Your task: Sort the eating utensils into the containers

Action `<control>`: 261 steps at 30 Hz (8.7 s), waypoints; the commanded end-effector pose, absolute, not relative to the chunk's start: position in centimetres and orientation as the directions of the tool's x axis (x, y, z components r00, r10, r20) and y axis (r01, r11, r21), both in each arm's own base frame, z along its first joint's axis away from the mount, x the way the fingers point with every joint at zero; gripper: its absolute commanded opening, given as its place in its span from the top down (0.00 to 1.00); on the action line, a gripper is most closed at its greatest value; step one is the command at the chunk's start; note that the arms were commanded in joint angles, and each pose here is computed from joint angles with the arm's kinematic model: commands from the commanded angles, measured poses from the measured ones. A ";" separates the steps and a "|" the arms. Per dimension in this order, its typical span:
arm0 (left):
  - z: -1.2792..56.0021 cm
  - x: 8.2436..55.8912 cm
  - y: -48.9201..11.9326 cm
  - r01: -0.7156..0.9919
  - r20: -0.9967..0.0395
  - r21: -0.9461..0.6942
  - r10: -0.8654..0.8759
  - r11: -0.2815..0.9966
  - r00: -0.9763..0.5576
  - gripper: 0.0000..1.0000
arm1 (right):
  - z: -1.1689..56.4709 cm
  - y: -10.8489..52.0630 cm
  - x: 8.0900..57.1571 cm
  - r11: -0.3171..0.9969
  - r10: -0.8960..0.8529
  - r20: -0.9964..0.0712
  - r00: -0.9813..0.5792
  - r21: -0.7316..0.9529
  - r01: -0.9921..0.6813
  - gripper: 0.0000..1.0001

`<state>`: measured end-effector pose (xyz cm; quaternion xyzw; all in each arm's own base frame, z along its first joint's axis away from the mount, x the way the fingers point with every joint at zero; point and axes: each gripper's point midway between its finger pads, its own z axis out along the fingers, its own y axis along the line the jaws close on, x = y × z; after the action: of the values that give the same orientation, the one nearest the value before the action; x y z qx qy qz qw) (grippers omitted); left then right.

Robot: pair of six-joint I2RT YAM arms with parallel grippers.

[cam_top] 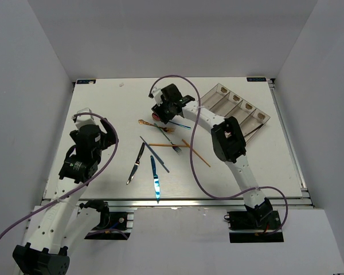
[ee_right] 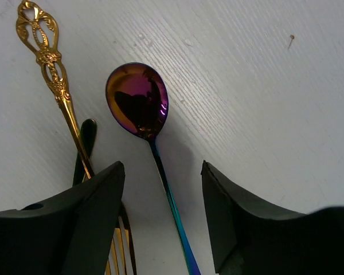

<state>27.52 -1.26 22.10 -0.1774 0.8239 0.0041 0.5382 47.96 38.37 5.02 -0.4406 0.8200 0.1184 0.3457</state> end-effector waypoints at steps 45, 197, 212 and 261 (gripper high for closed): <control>22.2 27.6 -1.0 -0.303 -0.892 -0.176 -0.281 0.937 -0.353 0.02 | 14.9 35.6 47.0 0.646 -0.508 -0.799 -0.322 -0.106 -0.756 1.00; 21.8 27.7 -1.2 -0.294 -0.888 -0.173 -0.279 0.940 -0.367 0.02 | 5.4 41.8 42.8 0.392 -0.673 -0.707 -0.215 -0.095 -0.915 0.67; 21.8 27.7 -1.2 -0.296 -0.887 -0.172 -0.278 0.940 -0.367 0.02 | 3.4 41.2 43.4 0.405 -0.694 -0.683 -0.228 -0.108 -0.908 0.68; 21.5 27.8 -1.3 -0.296 -0.885 -0.168 -0.276 0.940 -0.376 0.02 | 8.4 39.1 43.5 0.478 -0.556 -0.789 -0.262 -0.045 -0.877 1.00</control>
<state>27.73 -1.23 21.58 -0.1758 0.8292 0.0106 0.5305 42.20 38.52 3.56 -0.4854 0.7857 0.1969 0.3292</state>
